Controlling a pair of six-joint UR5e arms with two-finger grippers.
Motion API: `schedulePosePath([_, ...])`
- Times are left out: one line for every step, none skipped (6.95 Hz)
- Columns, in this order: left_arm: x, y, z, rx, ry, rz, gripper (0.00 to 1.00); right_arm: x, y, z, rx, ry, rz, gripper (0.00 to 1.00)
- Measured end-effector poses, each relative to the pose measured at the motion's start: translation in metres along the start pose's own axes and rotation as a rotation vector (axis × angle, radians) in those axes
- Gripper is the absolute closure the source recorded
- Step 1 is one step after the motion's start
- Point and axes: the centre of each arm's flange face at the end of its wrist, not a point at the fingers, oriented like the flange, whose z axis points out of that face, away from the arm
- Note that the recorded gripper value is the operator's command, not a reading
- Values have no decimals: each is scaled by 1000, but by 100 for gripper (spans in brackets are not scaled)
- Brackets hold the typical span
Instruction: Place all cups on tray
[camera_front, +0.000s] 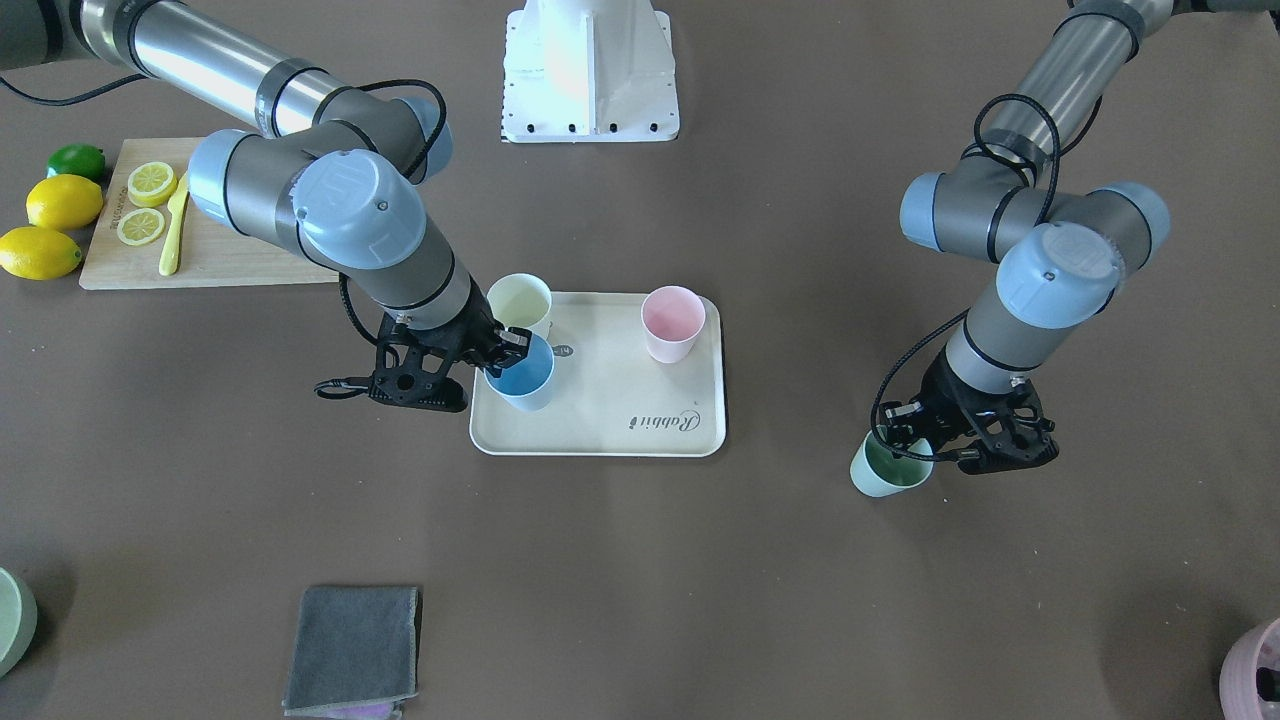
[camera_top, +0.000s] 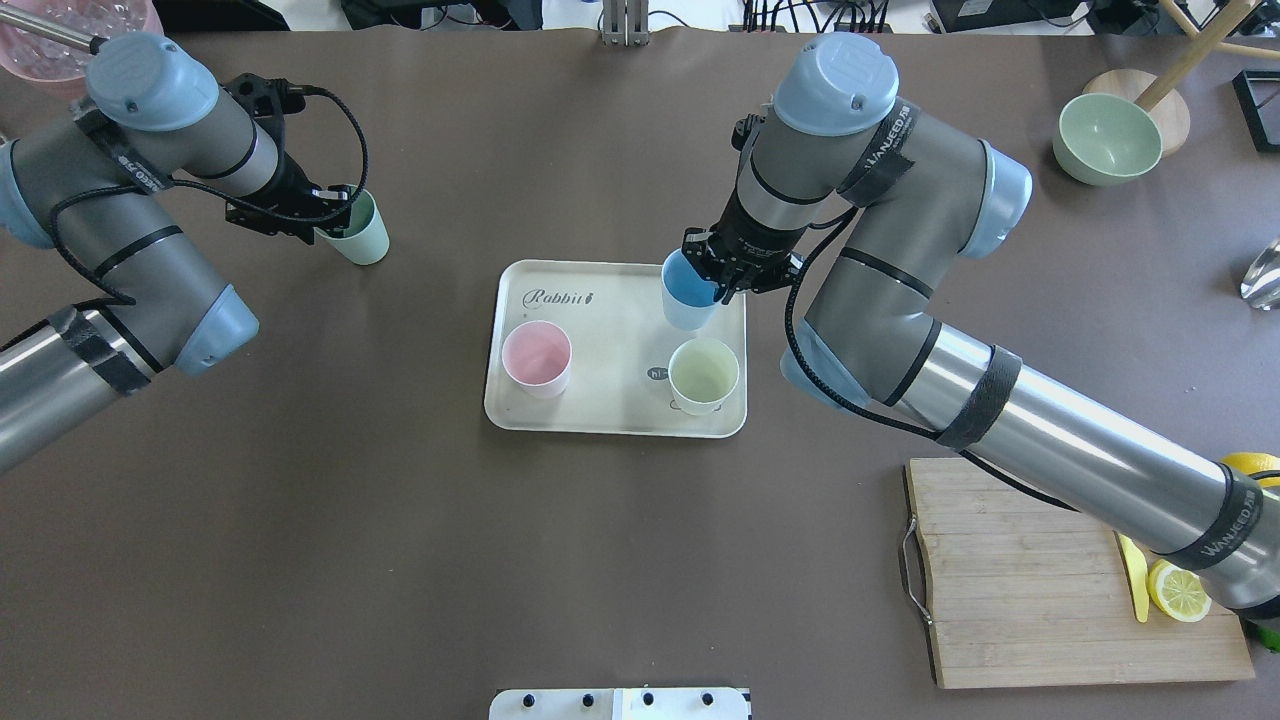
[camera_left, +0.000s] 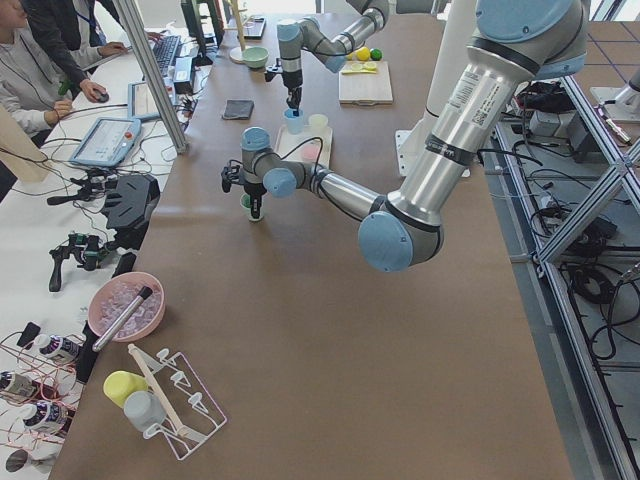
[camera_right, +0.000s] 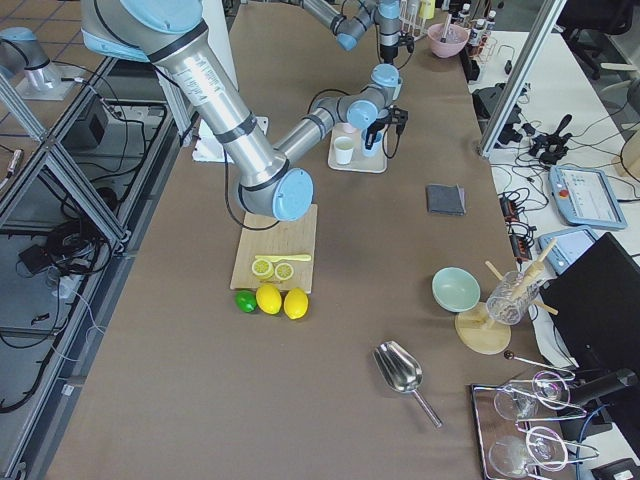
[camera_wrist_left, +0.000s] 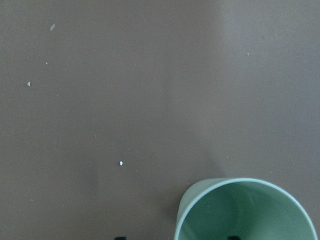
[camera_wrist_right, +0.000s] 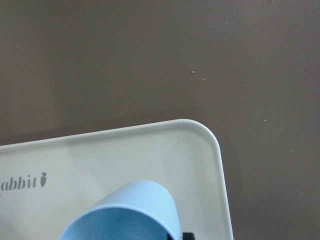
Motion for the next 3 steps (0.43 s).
schedulePosePath([15, -7, -13, -10, 24, -4, 100, -1, 4, 6, 3, 7, -5, 100])
schedulePosePath([39, -12, -30, -22, 53, -28, 100, -2, 7, 10, 10, 15, -9, 49])
schedulePosePath([68, -10, -45, -30, 79, -72, 100, -3, 10, 15, 18, 23, -13, 0])
